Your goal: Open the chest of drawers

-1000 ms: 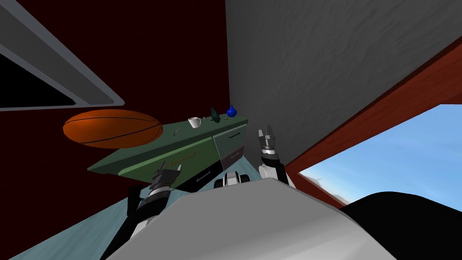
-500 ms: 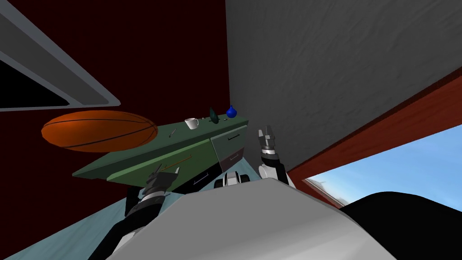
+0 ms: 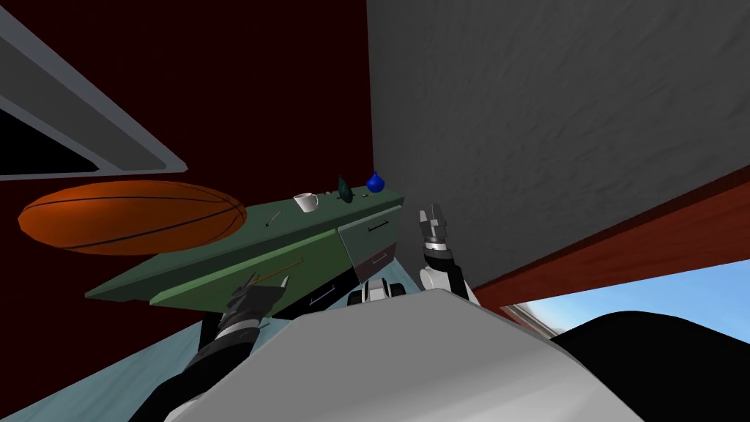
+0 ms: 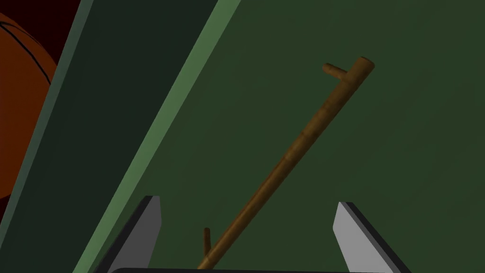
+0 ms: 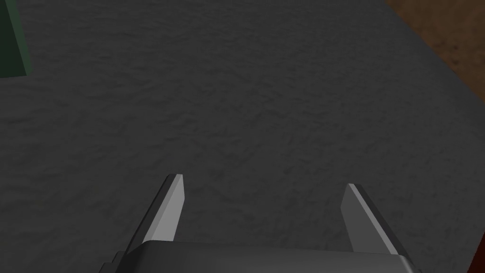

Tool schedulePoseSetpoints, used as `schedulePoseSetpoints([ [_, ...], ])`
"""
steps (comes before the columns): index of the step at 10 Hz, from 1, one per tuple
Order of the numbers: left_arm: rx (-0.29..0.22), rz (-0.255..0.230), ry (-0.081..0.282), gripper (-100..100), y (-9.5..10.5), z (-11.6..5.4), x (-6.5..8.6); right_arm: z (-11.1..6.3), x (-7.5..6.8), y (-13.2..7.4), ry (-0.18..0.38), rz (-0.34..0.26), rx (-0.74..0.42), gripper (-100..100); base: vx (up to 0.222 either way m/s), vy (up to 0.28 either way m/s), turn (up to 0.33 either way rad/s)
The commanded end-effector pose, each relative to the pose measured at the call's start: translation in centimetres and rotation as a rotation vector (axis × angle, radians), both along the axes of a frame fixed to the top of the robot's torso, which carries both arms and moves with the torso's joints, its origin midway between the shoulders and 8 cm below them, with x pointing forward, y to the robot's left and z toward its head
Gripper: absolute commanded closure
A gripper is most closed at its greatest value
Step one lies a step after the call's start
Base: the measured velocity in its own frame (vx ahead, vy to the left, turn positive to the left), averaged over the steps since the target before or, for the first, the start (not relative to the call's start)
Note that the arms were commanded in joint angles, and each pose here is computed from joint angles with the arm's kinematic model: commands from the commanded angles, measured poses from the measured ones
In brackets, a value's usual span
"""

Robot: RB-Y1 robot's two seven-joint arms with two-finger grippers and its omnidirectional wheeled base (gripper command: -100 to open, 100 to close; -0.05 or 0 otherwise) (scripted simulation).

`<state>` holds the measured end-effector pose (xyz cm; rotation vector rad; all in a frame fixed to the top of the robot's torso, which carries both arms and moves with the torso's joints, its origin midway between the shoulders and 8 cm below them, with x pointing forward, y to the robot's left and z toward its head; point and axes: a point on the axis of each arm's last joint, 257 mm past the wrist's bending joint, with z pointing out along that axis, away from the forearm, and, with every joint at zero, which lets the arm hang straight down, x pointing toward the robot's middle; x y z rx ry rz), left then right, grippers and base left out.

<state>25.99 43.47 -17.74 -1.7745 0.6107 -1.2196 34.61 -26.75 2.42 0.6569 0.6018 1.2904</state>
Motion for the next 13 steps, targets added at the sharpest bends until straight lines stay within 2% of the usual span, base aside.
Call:
schedulePoseSetpoints([
  [1, -0.049, 0.036, 0.006, -100, 0.04, -0.14, -1.00, 0.00, 0.00, 0.00, 0.000, 0.000, 0.000, 0, 0.048, -0.046, 0.021],
  [4, -0.040, 0.031, 0.006, -100, 0.08, -0.04, -0.89, 0.00, 0.00, 0.00, 0.000, 0.000, 0.000, 0, 0.069, 0.005, -0.006],
  [5, -0.039, 0.031, 0.006, 100, 0.09, -0.02, -0.90, 0.00, 0.00, 0.00, 0.000, 0.000, 0.000, 0, 0.010, 0.003, 0.001],
  [10, -0.037, 0.022, -0.001, 100, -0.28, 0.69, -1.17, 0.01, 0.01, 0.01, 0.000, 0.000, 0.000, 0, -0.153, -0.075, 0.012],
  [11, -0.048, 0.023, 0.020, 100, -0.28, -0.20, -1.38, 0.01, 0.01, 0.01, 0.000, 0.000, 0.000, 0, -0.082, -0.041, -0.009],
  [13, -0.045, 0.018, 0.015, 100, -0.48, 0.05, -1.41, 0.01, 0.01, 0.01, 0.000, 0.000, 0.000, 0, -0.161, -0.064, 0.024],
])
